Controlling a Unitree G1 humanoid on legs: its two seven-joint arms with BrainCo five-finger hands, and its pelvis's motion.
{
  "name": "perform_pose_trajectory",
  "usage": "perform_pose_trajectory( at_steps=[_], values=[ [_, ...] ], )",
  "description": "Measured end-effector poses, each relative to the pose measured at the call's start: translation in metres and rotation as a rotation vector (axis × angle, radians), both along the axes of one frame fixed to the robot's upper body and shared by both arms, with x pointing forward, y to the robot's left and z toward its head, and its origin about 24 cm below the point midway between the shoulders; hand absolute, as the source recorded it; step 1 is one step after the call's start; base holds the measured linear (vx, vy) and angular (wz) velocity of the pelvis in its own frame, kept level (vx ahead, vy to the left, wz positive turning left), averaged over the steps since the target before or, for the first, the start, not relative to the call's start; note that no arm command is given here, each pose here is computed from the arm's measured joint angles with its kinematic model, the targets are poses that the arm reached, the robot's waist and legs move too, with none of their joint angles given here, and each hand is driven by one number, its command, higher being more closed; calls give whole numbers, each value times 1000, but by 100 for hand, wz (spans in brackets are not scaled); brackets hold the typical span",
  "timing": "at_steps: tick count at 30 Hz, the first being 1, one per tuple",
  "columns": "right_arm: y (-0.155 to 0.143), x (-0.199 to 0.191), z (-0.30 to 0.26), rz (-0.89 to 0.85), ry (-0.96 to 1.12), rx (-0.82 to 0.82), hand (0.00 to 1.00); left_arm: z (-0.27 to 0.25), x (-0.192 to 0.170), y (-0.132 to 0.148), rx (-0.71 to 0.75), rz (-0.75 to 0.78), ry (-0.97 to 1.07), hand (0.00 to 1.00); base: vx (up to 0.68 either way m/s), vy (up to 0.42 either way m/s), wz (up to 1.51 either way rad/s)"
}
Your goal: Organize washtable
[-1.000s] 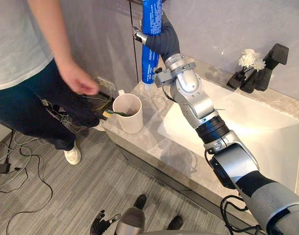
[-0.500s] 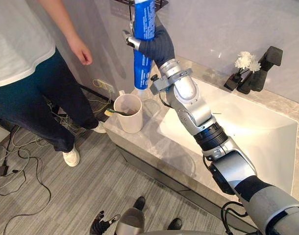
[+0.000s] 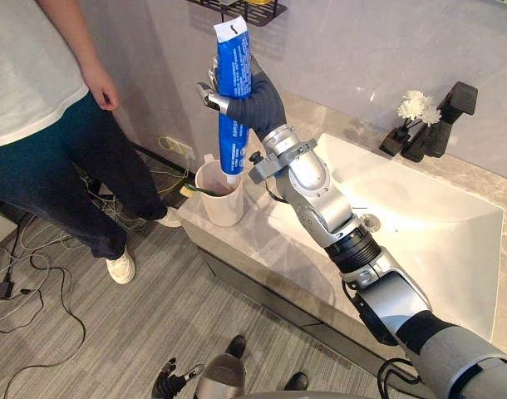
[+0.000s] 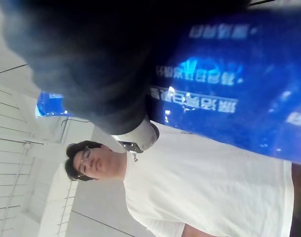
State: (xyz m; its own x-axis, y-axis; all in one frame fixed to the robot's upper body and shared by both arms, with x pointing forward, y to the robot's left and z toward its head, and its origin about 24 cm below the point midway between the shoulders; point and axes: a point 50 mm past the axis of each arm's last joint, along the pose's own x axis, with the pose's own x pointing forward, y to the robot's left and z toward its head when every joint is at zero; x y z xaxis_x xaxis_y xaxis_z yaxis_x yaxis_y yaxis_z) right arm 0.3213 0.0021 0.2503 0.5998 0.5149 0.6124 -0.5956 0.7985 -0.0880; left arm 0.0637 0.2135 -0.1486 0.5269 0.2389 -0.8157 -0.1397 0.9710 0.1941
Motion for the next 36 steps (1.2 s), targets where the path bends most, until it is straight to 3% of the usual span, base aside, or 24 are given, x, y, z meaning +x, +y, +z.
perform_pose_trajectory(
  at_steps=[36],
  values=[
    [17, 14, -41, -51, 147, -129, 100, -1, -2, 2, 3, 11, 7, 0, 1, 1, 2]
  ],
)
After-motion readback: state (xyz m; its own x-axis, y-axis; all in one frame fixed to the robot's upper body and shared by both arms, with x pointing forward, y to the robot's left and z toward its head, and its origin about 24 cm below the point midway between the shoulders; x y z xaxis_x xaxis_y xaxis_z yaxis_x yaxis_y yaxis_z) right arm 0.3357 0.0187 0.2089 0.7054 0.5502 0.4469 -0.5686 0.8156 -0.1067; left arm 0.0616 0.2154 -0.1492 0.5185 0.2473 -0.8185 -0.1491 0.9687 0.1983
